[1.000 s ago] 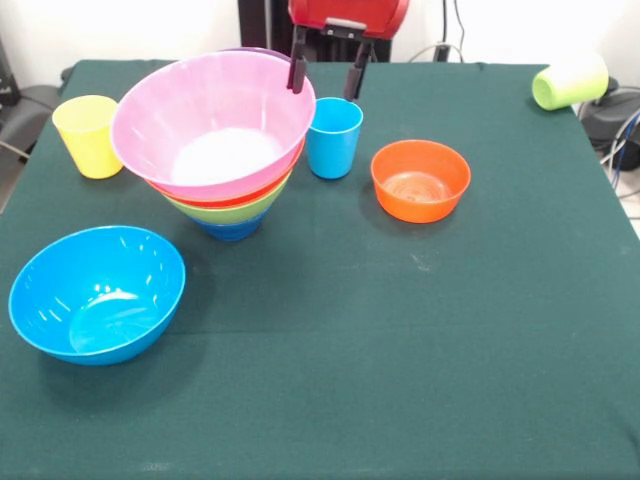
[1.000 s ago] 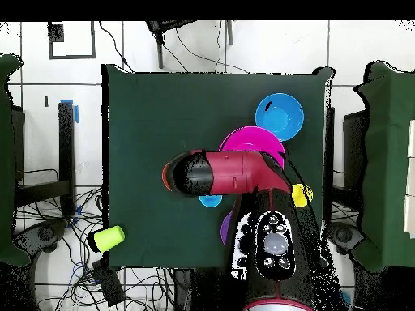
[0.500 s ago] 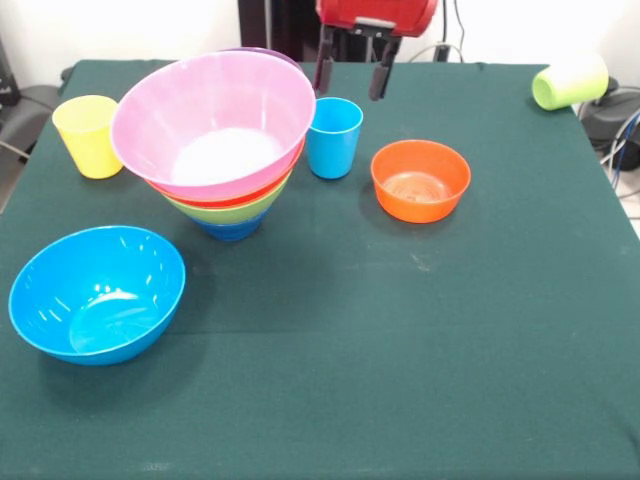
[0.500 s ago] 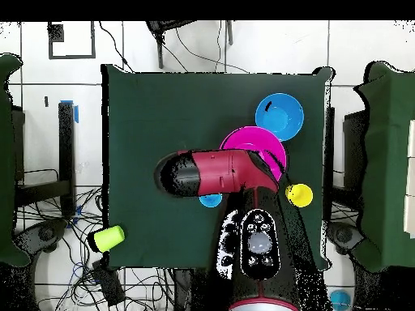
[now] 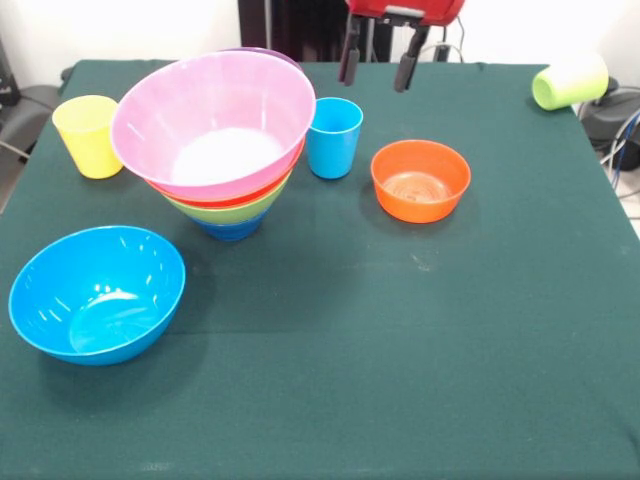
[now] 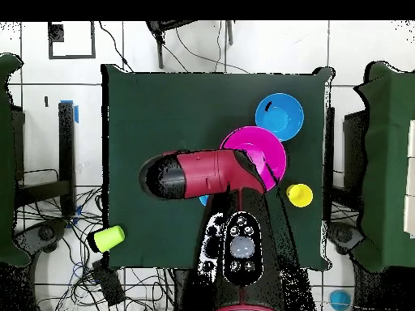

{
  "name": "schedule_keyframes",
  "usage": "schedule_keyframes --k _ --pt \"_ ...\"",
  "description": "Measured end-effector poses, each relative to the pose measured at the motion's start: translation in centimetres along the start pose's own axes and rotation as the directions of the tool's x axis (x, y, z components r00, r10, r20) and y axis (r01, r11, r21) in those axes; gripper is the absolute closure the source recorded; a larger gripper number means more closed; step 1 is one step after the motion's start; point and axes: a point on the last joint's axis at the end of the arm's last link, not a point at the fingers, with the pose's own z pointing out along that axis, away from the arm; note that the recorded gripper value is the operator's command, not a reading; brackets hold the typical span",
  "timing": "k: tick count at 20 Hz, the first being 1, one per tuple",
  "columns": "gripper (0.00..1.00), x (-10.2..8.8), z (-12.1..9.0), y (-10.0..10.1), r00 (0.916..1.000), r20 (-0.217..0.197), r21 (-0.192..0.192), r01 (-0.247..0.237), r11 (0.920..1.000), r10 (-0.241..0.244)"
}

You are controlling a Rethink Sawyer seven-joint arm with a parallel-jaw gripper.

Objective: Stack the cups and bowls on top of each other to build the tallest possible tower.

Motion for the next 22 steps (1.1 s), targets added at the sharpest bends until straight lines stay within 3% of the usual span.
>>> schedule_keyframes --k 7,22 --pt "0.00 -0.4 0.5 1.0 1.0000 -0.006 -0.011 0.000 0.9999 0.000" --pt "0.00 1.1 6.1 2.6 0.9961 -0.084 -0.012 0.024 0.9996 -0.025"
